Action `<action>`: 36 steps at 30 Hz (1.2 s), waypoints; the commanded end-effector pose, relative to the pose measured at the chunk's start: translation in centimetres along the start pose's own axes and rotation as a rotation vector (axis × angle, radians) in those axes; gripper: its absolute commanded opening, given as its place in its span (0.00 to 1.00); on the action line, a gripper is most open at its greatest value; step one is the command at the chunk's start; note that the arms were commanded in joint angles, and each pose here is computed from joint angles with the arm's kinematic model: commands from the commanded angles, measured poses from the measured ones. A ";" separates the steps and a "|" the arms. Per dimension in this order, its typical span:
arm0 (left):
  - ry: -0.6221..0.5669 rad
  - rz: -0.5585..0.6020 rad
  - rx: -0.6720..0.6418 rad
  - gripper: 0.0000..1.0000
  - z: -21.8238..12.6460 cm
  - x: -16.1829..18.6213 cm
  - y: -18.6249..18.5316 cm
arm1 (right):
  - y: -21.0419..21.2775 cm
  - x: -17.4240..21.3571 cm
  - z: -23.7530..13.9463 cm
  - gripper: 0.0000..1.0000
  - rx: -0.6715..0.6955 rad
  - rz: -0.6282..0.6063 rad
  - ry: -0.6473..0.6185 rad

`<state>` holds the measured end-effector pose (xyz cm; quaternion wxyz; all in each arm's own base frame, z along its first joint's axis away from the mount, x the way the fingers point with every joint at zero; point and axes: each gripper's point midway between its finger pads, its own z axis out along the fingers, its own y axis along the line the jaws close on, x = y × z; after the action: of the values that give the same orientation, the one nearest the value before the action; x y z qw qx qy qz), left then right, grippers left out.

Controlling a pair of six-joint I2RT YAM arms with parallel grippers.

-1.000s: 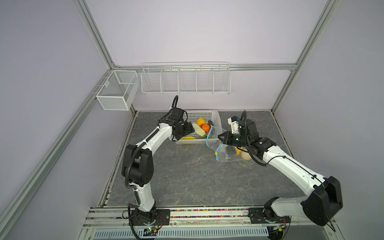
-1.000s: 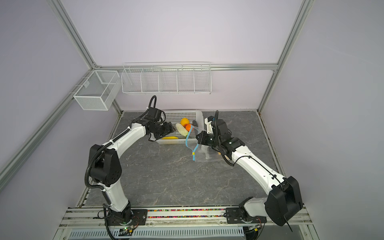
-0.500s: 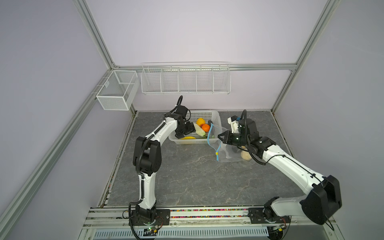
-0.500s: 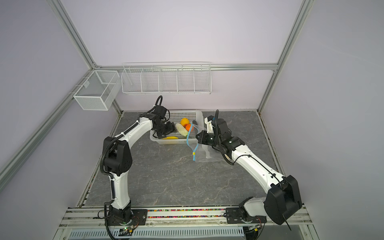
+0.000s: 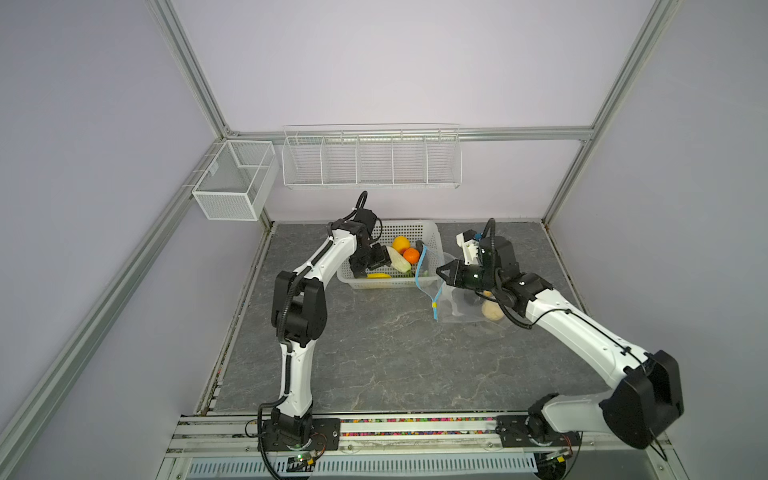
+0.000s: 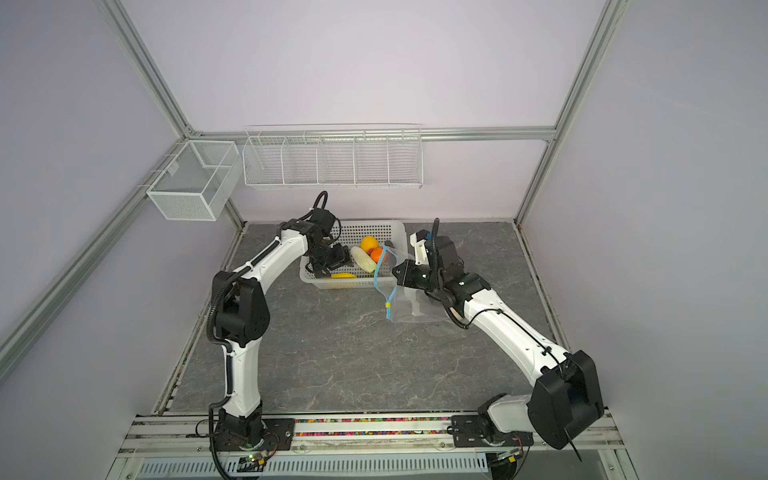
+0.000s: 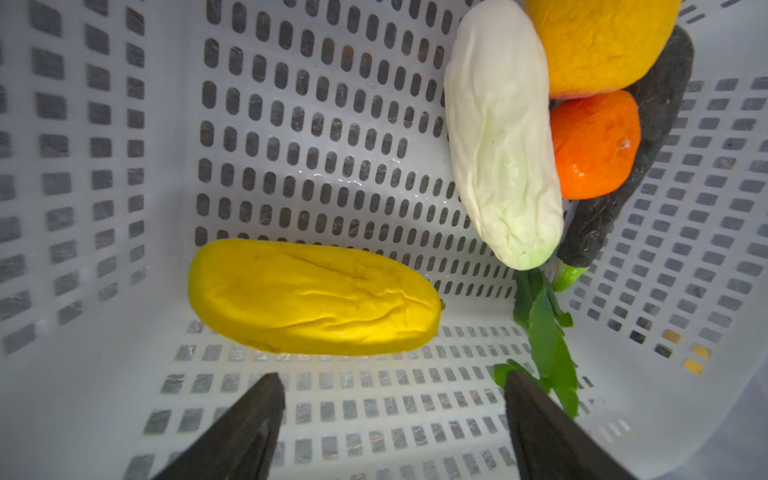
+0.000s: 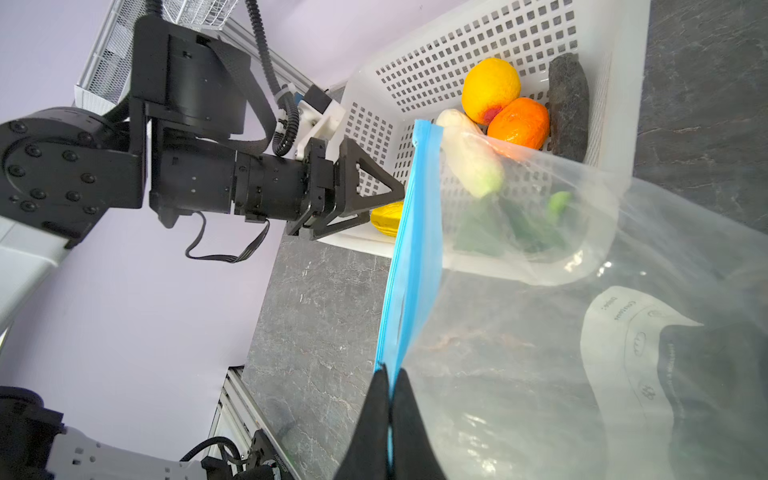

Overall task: Place the food in the zip-top bag and seal the zipper
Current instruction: 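Lower the open left gripper into the basket over the yellow elongated fruit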

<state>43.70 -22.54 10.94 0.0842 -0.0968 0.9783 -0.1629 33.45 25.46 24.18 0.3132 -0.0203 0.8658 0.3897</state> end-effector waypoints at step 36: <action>-0.075 0.090 -0.107 0.81 -1.4 -1.7 -1.2 | -0.6 -0.2 1.3 0.06 0.028 0.001 0.027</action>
<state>47.33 -24.93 11.11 0.1358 -0.0538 0.9800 -0.1352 34.13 25.64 23.05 0.3014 -0.0156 0.8734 0.3822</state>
